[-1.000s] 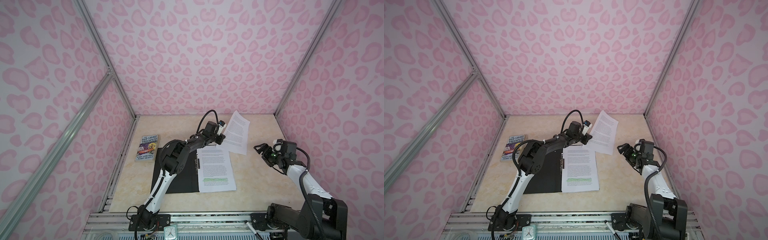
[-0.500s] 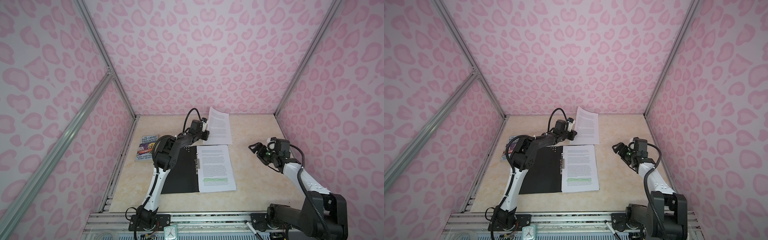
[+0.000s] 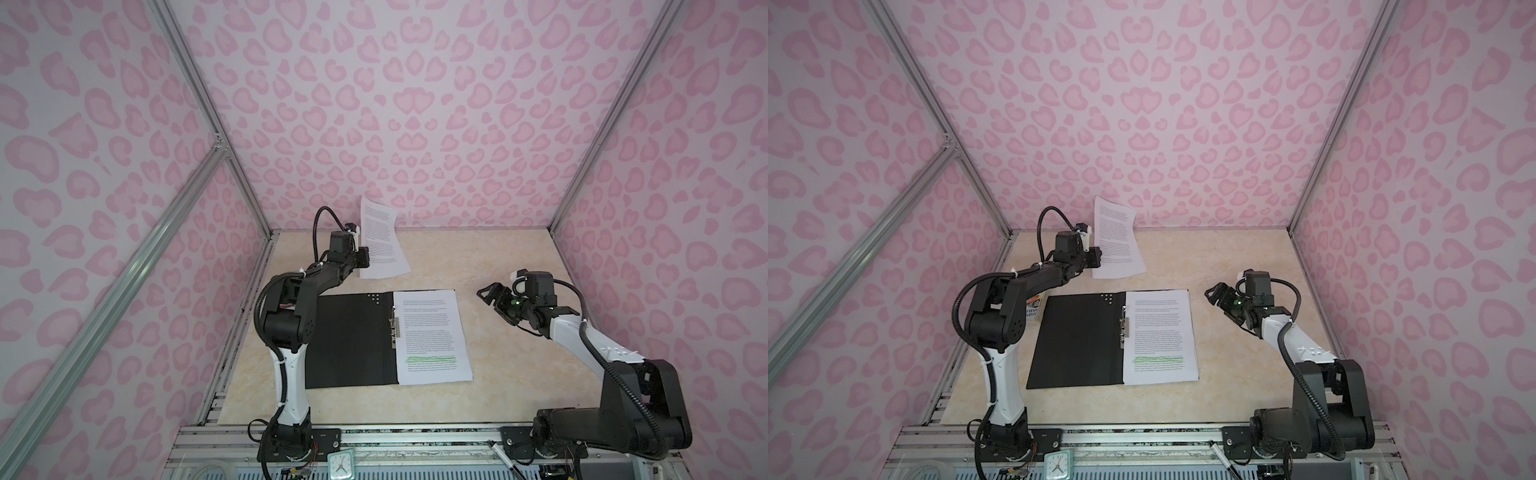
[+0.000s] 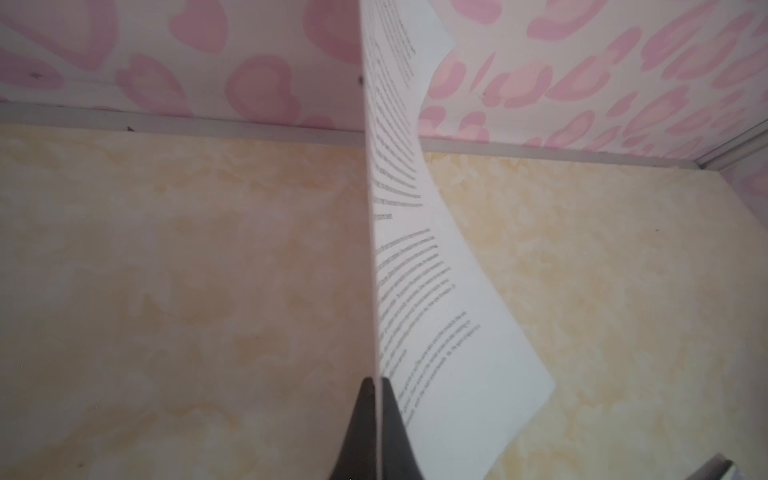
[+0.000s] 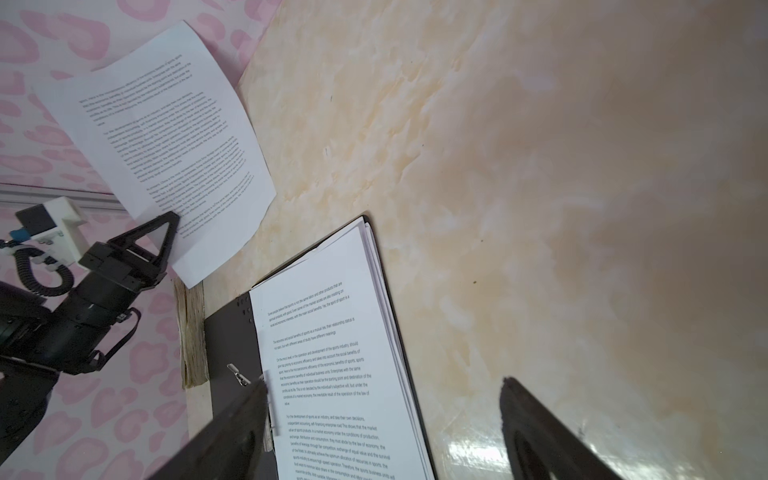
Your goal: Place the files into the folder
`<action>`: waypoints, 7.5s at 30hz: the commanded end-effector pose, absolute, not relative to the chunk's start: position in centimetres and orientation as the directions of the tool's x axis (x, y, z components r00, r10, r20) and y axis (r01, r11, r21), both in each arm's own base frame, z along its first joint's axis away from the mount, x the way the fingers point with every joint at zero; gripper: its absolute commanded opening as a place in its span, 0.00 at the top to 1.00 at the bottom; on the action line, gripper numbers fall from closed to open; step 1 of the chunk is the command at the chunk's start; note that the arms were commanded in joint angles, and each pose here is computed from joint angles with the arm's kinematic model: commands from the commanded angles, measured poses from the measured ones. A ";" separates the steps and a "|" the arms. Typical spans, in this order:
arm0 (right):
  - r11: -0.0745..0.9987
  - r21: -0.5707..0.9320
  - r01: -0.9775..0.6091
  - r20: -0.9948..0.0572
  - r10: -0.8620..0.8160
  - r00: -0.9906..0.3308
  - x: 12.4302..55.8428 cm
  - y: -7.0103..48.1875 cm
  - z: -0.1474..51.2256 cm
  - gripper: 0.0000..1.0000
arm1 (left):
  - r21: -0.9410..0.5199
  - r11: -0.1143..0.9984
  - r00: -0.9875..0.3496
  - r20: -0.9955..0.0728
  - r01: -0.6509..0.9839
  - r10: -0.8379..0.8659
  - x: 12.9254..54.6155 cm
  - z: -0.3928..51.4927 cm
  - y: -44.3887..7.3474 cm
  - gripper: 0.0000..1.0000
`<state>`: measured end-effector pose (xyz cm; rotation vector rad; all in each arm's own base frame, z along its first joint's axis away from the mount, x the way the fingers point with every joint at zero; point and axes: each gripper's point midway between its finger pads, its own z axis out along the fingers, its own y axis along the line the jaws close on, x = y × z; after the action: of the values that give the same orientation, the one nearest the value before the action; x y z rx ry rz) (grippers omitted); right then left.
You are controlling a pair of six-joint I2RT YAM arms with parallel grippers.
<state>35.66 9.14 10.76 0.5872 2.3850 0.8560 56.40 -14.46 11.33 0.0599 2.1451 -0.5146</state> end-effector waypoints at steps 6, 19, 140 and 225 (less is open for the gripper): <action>0.713 0.679 0.176 -0.355 0.528 -0.771 36.5 10.6 10.8 0.13 | -0.343 0.720 0.098 -0.864 0.603 -0.494 32.0 56.2 -11.1 0.96; 0.685 0.724 0.081 -0.383 0.497 -0.778 37.5 13.1 13.9 0.12 | -0.718 0.397 -0.499 -0.688 0.571 -0.527 37.1 44.2 -16.8 0.96; 0.806 0.574 -0.142 -0.175 -0.049 -0.983 29.0 20.8 6.7 1.00 | -0.696 0.688 -0.856 -0.468 0.204 -0.219 26.5 16.3 -16.1 0.03; 0.782 0.559 0.276 -0.237 0.470 -0.850 34.2 6.6 6.4 0.19 | -0.703 0.671 -0.958 -0.283 0.234 0.038 30.7 6.1 -35.3 0.01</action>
<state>34.45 6.92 6.22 0.5798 2.5823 0.7816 29.57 -34.42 5.39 0.2348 2.6569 -1.1470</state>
